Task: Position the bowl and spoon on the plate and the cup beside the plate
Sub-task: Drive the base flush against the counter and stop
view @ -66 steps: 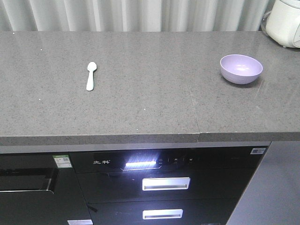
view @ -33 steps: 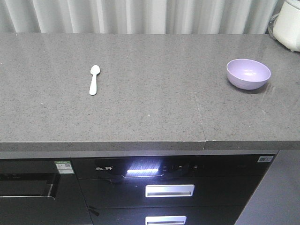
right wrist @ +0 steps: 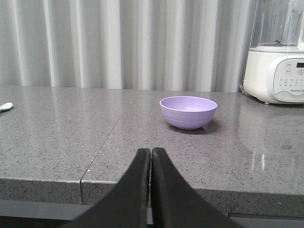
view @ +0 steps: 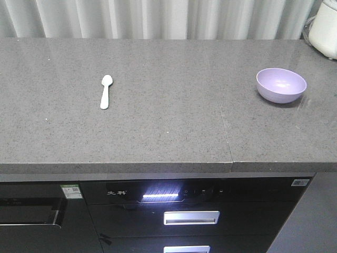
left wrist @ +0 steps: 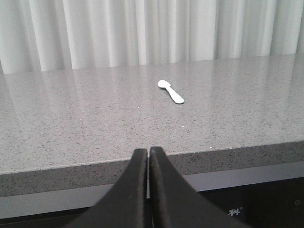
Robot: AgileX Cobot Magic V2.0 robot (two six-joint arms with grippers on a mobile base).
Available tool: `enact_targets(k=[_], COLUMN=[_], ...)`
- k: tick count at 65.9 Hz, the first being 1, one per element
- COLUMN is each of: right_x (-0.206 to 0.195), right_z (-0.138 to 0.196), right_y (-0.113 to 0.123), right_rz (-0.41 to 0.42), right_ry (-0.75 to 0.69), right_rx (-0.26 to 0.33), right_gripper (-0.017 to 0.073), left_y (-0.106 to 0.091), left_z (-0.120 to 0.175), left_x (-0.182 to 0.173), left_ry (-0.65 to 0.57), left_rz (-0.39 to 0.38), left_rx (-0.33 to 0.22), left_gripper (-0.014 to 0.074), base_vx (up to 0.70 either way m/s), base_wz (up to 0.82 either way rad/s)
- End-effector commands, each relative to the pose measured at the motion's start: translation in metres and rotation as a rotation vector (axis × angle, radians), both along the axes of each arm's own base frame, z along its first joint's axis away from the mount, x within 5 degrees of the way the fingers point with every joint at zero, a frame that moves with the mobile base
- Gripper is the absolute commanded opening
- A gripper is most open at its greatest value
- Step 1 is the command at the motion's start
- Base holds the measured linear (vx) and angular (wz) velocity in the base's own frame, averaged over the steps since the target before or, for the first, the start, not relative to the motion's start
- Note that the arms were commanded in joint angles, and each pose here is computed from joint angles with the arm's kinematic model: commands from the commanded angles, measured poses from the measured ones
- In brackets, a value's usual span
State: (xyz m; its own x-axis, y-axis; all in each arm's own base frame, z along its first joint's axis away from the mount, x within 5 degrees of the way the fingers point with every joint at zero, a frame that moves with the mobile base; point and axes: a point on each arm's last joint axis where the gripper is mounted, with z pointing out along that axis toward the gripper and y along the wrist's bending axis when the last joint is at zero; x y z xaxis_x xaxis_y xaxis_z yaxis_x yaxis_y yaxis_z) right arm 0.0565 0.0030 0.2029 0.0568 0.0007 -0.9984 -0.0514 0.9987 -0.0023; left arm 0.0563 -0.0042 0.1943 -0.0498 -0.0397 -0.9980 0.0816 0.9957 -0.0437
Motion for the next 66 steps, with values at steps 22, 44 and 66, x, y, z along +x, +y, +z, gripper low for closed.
enact_targets(k=[22, 44, 66], right_x=[-0.0011, -0.0011, -0.0011], right_z=[0.0071, 0.0071, 0.0071], right_y=[-0.0013, -0.0013, -0.0013], right_rz=[-0.016, -0.016, -0.016], right_ry=[-0.081, -0.081, -0.081], right_rx=[-0.008, -0.008, -0.008], right_gripper=[-0.0002, -0.0002, -0.0002], left_y=[-0.0008, -0.0008, -0.0008], left_z=[-0.0023, -0.0023, -0.0023], left_x=[0.0, 0.0, 0.0], left_ry=[-0.061, -0.061, -0.061], left_rz=[-0.009, -0.009, -0.009], left_rx=[-0.017, -0.017, -0.017], left_gripper=[-0.0006, -0.0006, -0.0006], base_vx=[0.02, 0.05, 0.06], base_wz=[0.01, 0.01, -0.01])
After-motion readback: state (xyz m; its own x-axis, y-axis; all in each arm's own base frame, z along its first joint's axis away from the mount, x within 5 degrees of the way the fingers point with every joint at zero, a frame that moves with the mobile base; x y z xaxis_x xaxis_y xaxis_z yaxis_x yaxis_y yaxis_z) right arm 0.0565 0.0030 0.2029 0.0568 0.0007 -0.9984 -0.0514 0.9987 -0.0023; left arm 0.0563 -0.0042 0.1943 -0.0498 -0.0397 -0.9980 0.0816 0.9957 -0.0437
